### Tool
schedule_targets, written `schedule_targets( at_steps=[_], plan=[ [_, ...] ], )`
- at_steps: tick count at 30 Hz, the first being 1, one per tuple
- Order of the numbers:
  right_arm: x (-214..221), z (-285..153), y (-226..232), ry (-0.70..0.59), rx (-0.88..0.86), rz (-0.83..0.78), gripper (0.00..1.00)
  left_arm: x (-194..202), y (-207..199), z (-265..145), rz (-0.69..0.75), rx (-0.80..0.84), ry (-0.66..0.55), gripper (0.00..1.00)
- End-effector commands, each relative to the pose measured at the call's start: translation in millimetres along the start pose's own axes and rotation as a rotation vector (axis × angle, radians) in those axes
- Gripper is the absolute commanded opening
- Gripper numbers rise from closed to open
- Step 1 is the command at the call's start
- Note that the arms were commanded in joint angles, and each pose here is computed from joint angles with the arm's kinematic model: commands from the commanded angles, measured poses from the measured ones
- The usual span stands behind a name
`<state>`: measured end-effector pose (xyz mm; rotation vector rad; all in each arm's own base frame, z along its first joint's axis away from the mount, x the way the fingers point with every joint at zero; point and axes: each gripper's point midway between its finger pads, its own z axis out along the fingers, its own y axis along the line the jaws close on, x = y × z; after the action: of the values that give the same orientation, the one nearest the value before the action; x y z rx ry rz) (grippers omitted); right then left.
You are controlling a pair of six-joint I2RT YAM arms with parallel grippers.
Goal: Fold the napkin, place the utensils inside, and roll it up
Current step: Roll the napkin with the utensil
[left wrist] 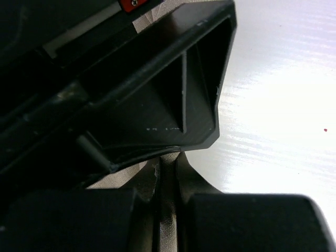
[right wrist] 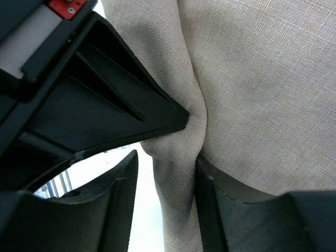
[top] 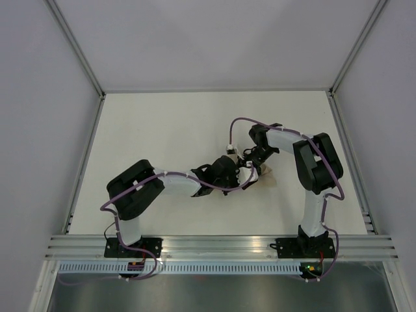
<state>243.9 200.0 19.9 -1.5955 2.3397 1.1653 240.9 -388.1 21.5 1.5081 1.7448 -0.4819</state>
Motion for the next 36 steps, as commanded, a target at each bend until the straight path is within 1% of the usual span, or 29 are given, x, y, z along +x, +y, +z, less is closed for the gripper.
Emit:
schedule_targets(
  at_steps=[1, 3, 5, 10, 17, 22, 24, 26, 27, 28, 29, 30, 32, 34, 36],
  plan=[
    [5, -9, -27, 0.041, 0.143, -0.018, 0.53, 41, -42, 7, -0.136, 0.205, 0.100, 0.02],
    [-7, -22, -26, -0.005, 0.165, -0.006, 0.56, 45, -43, 8, -0.154, 0.221, 0.111, 0.02],
    [-16, -33, -24, -0.037, 0.181, 0.000, 0.57, 49, -45, 8, -0.167, 0.240, 0.121, 0.02],
    [-29, -58, -28, -0.113, 0.228, 0.021, 0.61, 53, -48, 11, -0.190, 0.274, 0.140, 0.02],
    [-39, -90, -34, -0.223, 0.274, 0.045, 0.62, 60, -47, 12, -0.249, 0.306, 0.177, 0.02],
    [-39, -123, -37, -0.328, 0.307, 0.062, 0.62, 67, -45, 11, -0.328, 0.344, 0.215, 0.02],
    [-37, -134, -36, -0.366, 0.315, 0.056, 0.62, 64, -40, 12, -0.360, 0.357, 0.210, 0.02],
    [-34, -141, -29, -0.392, 0.341, 0.020, 0.62, 72, -44, 11, -0.404, 0.390, 0.246, 0.02],
    [-31, -144, -29, -0.399, 0.365, 0.013, 0.62, 68, -38, 12, -0.421, 0.389, 0.243, 0.02],
    [-25, -138, -30, -0.400, 0.381, 0.000, 0.62, 67, -39, 12, -0.435, 0.409, 0.248, 0.02],
    [-27, -145, -23, -0.415, 0.419, -0.041, 0.61, 76, -43, 12, -0.466, 0.428, 0.285, 0.02],
    [-24, -145, -23, -0.413, 0.448, -0.060, 0.61, 71, -40, 14, -0.476, 0.434, 0.281, 0.02],
    [-19, -144, -18, -0.425, 0.518, -0.128, 0.61, 77, -41, 13, -0.519, 0.460, 0.313, 0.02],
    [-13, -142, -15, -0.427, 0.597, -0.193, 0.61, 75, -38, 14, -0.543, 0.476, 0.315, 0.02],
    [-13, -135, -9, -0.419, 0.631, -0.255, 0.61, 76, -35, 15, -0.579, 0.494, 0.333, 0.02]
  ],
)
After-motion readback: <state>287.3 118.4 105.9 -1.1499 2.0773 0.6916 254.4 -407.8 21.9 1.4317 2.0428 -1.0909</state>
